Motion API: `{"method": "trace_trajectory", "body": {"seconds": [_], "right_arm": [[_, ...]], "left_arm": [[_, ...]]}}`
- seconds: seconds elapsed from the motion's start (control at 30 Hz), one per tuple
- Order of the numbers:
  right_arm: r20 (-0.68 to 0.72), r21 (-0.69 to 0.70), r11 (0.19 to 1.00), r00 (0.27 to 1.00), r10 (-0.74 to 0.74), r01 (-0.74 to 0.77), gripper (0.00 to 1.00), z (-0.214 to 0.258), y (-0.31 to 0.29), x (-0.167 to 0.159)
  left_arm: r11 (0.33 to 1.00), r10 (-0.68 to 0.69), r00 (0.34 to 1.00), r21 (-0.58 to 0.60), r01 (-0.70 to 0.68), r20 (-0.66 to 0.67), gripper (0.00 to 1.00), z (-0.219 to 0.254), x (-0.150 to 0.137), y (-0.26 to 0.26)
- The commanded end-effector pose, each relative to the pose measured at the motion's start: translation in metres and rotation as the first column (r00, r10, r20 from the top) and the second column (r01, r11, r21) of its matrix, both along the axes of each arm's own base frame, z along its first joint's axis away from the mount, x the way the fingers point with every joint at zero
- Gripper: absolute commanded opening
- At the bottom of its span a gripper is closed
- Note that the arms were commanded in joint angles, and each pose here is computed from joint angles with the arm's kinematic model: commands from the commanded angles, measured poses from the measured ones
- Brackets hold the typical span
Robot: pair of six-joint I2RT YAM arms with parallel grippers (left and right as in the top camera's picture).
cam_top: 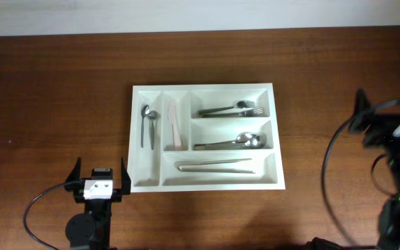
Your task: Pack container
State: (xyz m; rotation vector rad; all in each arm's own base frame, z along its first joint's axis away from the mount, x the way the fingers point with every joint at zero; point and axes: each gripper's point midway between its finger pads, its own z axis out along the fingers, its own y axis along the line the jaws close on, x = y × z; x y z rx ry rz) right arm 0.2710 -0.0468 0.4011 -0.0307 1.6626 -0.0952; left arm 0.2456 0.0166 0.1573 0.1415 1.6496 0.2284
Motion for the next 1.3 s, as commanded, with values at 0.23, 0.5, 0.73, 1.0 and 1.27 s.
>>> {"method": "trace_trajectory", "body": {"seconds": [0.23, 0.5, 0.73, 1.0, 1.27], "right_arm": [[0.29, -0.121, 0.98, 0.938, 0.188, -0.159, 0.99, -0.016, 0.056, -0.04], [0.398, -0.169, 0.957, 0.871, 0.286, -0.237, 0.99, -0.054, 0.08, -0.053], [0.397, -0.169, 0.944, 0.857, 0.329, -0.285, 0.99, -0.085, 0.091, -0.058], [0.423, -0.183, 0.937, 0.836, 0.349, -0.298, 0.99, -0.102, 0.096, -0.061], [0.403, -0.234, 0.952, 0.872, 0.279, -0.196, 0.99, -0.13, 0.082, -0.047]], "left_arm": [[1.0, 0.002, 1.0, 0.005, -0.002, 0.0, 0.99, -0.001, 0.0, 0.0], [1.0, 0.002, 1.0, 0.005, -0.002, 0.0, 0.99, -0.001, 0.0, 0.0], [1.0, 0.002, 1.0, 0.005, -0.002, 0.0, 0.99, -0.001, 0.0, 0.0], [1.0, 0.002, 1.0, 0.005, -0.002, 0.0, 0.99, -0.001, 0.0, 0.0], [1.0, 0.002, 1.0, 0.005, -0.002, 0.0, 0.99, -0.001, 0.0, 0.0]]}}
